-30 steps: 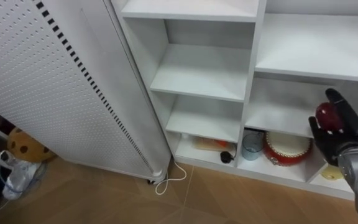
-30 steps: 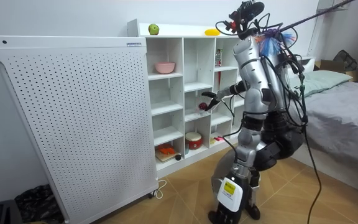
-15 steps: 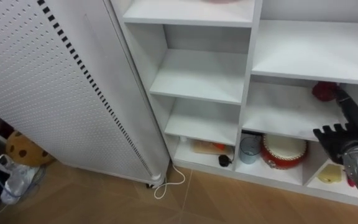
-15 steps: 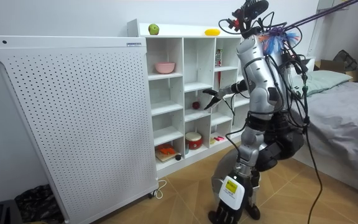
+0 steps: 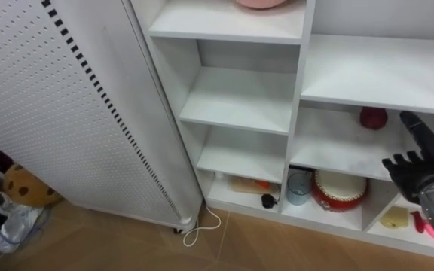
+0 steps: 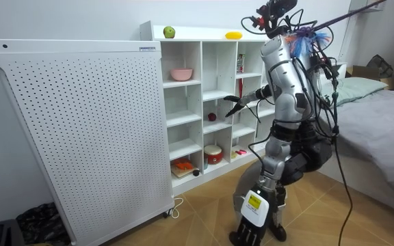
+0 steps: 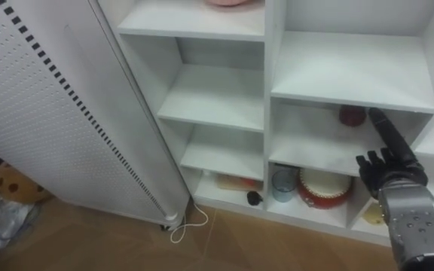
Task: Arrange fruit in the closet
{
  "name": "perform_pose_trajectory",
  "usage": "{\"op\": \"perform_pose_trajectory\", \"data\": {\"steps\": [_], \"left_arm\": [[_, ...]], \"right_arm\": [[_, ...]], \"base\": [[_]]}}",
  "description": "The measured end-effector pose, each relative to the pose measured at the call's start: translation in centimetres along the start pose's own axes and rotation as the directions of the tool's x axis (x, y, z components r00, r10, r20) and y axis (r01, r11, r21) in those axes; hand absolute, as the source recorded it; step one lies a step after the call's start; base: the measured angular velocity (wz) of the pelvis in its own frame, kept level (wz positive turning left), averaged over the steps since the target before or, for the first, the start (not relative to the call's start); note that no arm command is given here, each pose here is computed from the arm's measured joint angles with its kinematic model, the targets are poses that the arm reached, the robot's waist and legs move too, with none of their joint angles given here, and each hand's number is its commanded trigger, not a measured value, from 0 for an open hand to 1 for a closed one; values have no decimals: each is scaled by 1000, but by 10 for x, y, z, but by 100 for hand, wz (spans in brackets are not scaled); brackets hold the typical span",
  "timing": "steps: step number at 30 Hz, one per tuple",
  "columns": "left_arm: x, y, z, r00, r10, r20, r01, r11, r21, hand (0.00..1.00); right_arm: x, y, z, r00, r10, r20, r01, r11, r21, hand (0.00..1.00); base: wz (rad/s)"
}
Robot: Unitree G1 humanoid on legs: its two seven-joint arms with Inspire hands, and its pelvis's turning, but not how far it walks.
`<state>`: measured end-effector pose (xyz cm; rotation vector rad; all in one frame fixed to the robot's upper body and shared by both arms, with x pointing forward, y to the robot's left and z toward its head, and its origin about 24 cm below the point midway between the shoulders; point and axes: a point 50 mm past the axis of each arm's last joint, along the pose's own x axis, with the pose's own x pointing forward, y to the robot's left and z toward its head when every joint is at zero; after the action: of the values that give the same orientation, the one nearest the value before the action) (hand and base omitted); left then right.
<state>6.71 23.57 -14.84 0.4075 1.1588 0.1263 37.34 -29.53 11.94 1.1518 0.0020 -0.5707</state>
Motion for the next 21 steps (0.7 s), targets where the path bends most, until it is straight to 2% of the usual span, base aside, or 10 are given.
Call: {"op": "perform_pose_trajectory", "data": {"steps": [9, 14, 18, 21], "left_arm": [[3, 7, -6, 999, -26, -20, 27, 1000, 12, 0], [6, 19, -17, 996, -12, -91, 11, 1000, -14, 0], [7, 28, -16, 997, 22, -78, -25, 999, -43, 0], [6, 31, -20, 996, 34, -78, -36, 999, -16, 0]], "right_arm": [[-2, -82, -9, 993, -102, -52, 89, 973, -211, 0], [-14, -134, -7, 981, -170, -95, 101, 861, -499, 0], [-29, -174, -7, 964, -233, -130, 124, 823, -554, 0], [-53, -219, -8, 931, -326, -167, 148, 752, -643, 0]], "base": [[3], [0], [11], [15]]}}
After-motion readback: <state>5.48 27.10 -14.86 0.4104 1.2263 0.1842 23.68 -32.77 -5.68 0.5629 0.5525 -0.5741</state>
